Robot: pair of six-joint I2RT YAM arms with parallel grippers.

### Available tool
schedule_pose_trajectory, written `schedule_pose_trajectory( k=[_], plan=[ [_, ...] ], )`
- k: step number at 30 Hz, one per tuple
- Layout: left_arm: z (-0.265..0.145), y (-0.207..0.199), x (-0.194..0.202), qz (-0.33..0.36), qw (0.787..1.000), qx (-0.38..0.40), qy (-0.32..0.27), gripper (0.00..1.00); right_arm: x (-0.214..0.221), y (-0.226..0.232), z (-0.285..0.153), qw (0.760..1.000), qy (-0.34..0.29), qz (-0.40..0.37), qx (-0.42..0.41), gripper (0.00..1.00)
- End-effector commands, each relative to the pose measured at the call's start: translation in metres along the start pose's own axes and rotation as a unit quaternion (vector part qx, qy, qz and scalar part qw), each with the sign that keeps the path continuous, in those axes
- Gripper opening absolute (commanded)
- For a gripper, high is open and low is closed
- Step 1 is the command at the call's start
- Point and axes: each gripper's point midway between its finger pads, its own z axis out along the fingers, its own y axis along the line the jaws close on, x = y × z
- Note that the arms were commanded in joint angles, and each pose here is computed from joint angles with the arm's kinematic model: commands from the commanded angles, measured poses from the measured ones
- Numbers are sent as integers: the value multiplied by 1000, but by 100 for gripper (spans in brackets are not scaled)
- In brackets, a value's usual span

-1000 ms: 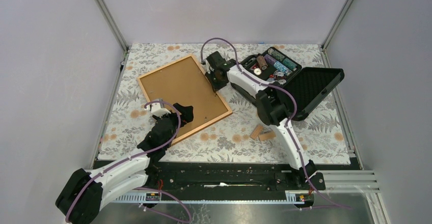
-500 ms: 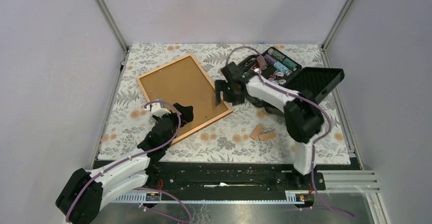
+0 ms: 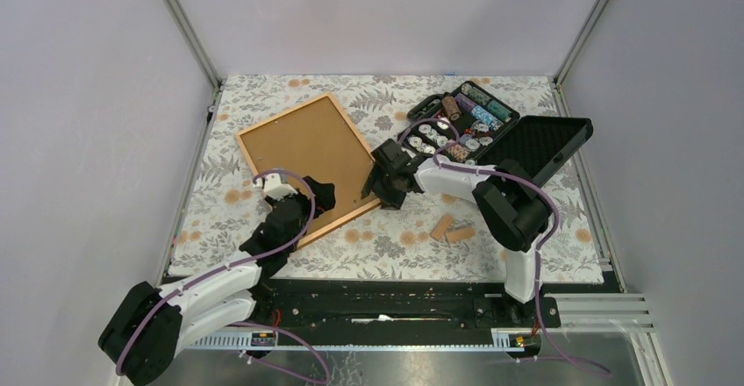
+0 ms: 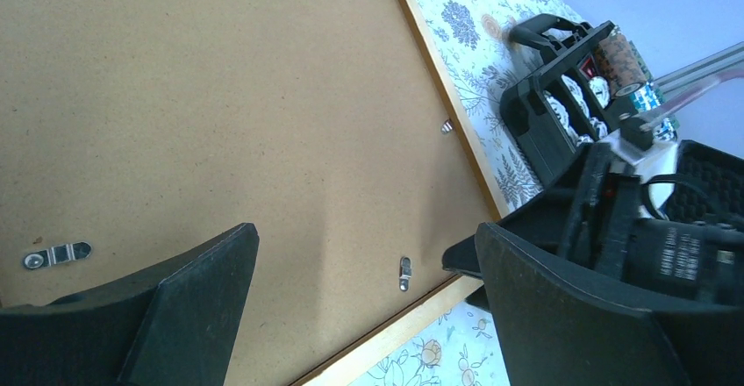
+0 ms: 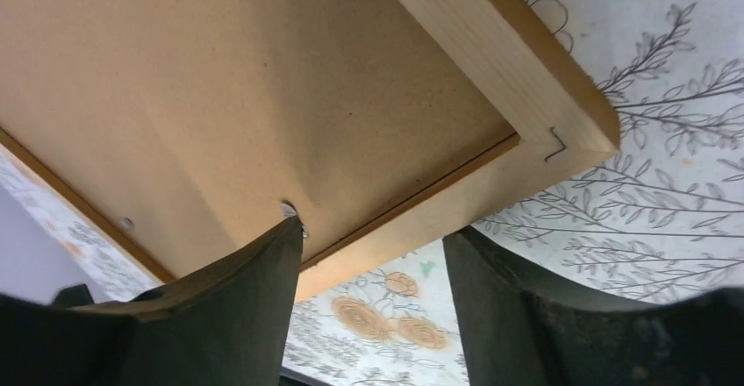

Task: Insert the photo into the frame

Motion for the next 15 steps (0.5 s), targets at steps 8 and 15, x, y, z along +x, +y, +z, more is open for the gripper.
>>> schedule_pose_trajectory(
  k=[8,15],
  plan=[
    [-2,-13,-20,-25,999,23,-32,99,-17,-28,26,996,-36,13,77,35],
    [-3,-13,-21,-26,999,23,-33,99,-44,-38,23,993,-7,-92,70,8]
  ],
)
